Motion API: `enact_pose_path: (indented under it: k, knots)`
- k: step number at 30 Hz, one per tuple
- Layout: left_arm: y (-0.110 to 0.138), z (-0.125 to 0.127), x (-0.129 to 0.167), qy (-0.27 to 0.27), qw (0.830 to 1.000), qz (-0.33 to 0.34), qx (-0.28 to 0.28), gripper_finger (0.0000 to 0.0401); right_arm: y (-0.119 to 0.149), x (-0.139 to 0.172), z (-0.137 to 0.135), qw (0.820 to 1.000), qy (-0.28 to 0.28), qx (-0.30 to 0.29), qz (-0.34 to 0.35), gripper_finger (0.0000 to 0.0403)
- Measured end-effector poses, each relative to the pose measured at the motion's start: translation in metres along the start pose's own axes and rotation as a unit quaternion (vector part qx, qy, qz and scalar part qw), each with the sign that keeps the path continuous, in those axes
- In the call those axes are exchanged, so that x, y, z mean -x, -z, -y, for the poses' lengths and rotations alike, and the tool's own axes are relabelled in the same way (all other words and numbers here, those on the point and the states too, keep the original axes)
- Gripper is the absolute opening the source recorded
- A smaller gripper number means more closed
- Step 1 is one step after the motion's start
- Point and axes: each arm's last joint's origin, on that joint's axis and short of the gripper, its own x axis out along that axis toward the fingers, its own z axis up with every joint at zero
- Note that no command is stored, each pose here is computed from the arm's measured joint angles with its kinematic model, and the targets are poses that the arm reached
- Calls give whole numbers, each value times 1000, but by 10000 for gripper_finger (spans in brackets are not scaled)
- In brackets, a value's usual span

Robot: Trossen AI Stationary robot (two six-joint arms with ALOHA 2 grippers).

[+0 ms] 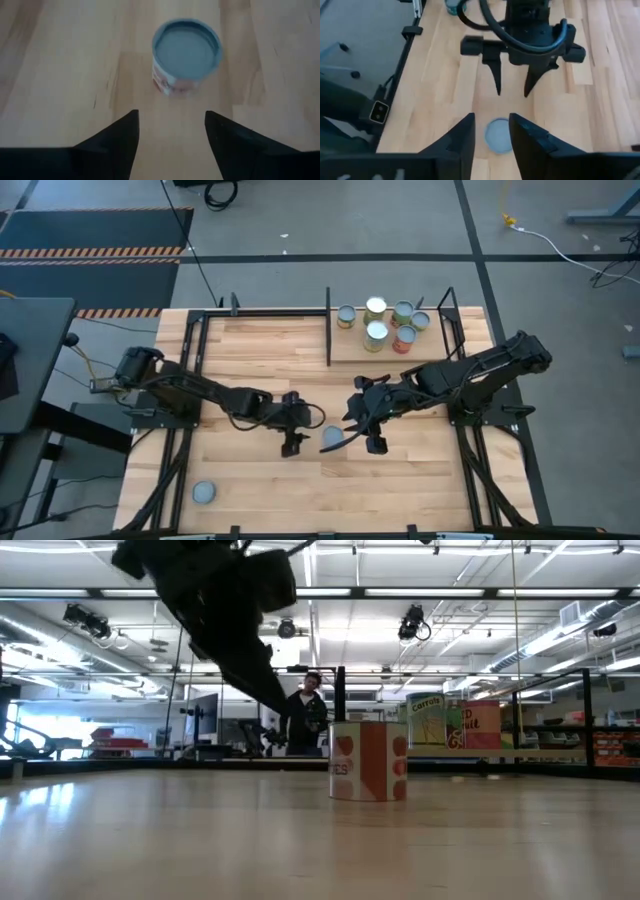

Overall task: Pick and place cans onto a shelf
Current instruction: Put the red/white can on the shelf

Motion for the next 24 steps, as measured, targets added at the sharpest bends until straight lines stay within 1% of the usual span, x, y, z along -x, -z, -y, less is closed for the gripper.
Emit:
enact_pose_path:
  k: [4, 6, 12, 15, 20, 24]
  knots:
    - [-5, 9, 18, -2, 1000, -20, 0, 229, 0, -12, 2, 1000, 15, 18, -7, 144]
    - [-5, 13, 26, -4, 1000, -16, 5, 229, 0, -19, 1, 999, 15, 29, -8, 154]
    - [-4, 17, 46, -27, 999, -5, 36, 229, -1, -37, -11, 998, -13, 63, -3, 184]
    - [-4, 15, 52, -38, 998, -2, 59, 233, 1, -43, -17, 995, -19, 96, -4, 203]
    - [-3, 10, 59, -57, 996, -9, 71, 244, 8, -55, -28, 985, -48, 163, -27, 237]
    - [-4, 7, 59, -61, 995, -7, 79, 238, 14, -67, -40, 973, -61, 219, -38, 245]
